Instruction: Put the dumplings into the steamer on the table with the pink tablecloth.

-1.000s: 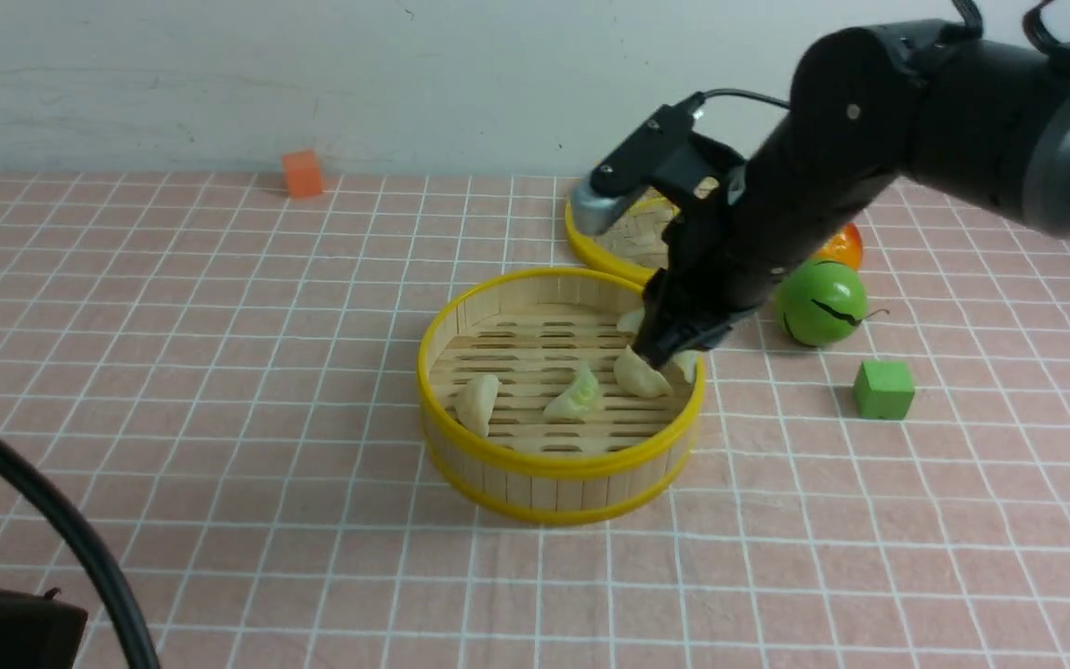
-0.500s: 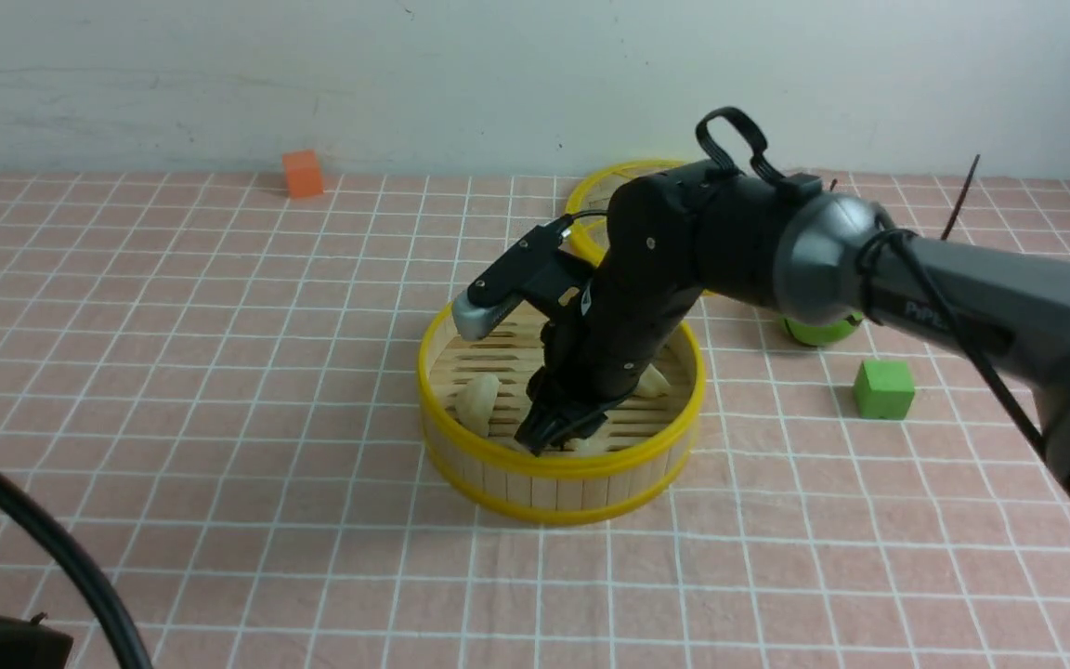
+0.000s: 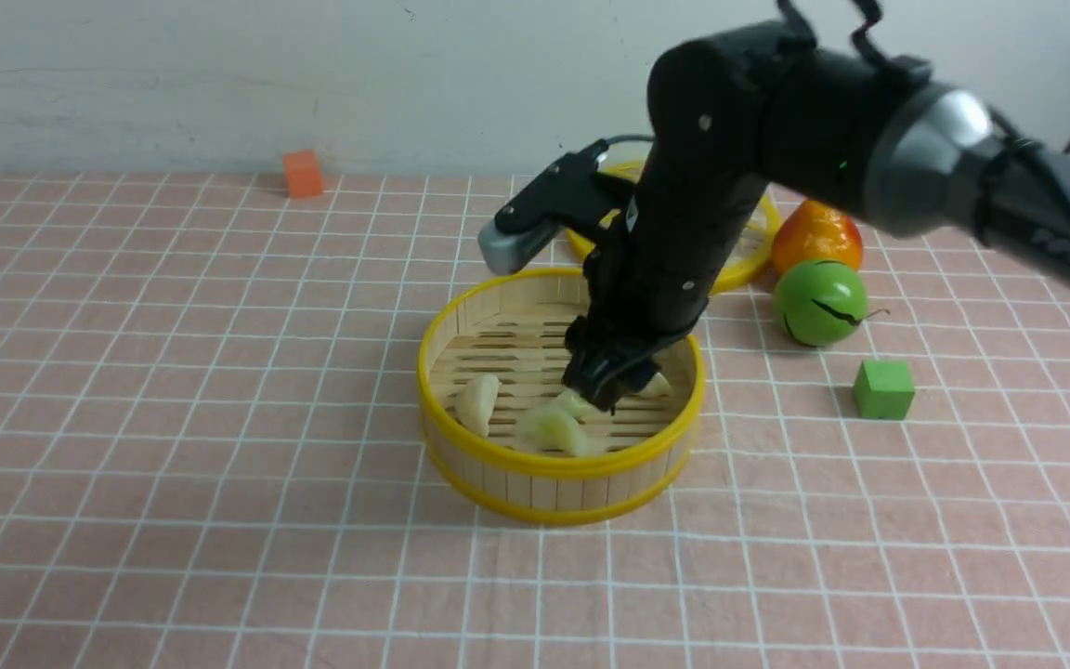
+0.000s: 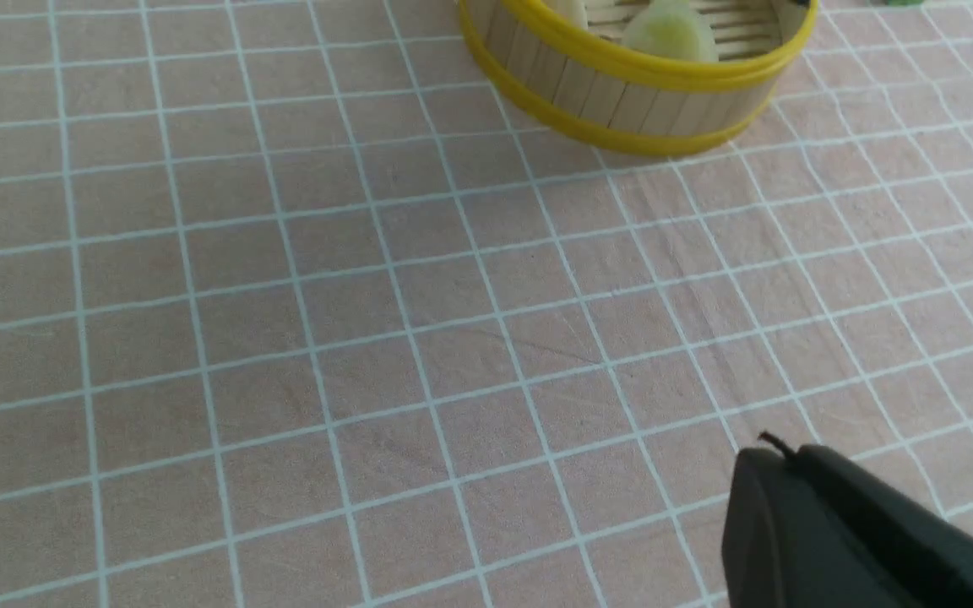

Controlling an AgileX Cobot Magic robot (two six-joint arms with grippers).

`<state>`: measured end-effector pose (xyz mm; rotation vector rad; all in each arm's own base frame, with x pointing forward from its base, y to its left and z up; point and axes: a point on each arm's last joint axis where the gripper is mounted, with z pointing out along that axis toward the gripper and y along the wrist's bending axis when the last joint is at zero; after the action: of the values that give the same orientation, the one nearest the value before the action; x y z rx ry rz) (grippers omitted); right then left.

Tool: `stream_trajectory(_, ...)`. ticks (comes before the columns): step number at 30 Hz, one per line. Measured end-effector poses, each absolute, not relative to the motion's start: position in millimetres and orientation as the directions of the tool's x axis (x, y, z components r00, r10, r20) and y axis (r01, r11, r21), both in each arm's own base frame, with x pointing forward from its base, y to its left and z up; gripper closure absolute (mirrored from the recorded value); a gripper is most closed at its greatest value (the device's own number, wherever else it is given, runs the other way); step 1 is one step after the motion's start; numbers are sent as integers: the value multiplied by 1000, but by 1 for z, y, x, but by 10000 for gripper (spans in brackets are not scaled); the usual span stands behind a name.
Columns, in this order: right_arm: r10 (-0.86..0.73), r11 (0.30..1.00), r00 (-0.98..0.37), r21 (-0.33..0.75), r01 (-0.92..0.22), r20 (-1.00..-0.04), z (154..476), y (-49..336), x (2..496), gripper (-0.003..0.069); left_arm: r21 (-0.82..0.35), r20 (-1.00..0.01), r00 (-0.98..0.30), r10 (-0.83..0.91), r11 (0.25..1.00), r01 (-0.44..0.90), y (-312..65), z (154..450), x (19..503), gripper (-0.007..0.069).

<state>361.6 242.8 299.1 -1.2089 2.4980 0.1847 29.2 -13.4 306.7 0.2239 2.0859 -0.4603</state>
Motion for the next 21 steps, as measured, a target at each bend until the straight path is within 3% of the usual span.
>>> stream_trajectory(4,-695,643,-563,-36,-765,-448,352,226,333,582,-291,-898,-420,-132,894,340,-5,285,17,621)
stream_trajectory(6,-683,644,-563,-19,-765,-466,364,218,317,657,-301,-913,-372,-164,888,347,-2,281,14,618)
stream_trajectory(11,-654,654,-581,23,-756,-484,373,196,278,678,-292,-925,-340,-170,891,349,-2,276,15,610)
stream_trajectory(17,-537,682,-532,35,-731,-654,380,164,223,677,-290,-926,-338,-170,892,348,-1,277,15,608)
stream_trajectory(21,-426,709,-426,-3,-705,-798,388,134,180,674,-291,-926,-337,-170,891,348,-1,277,15,604)
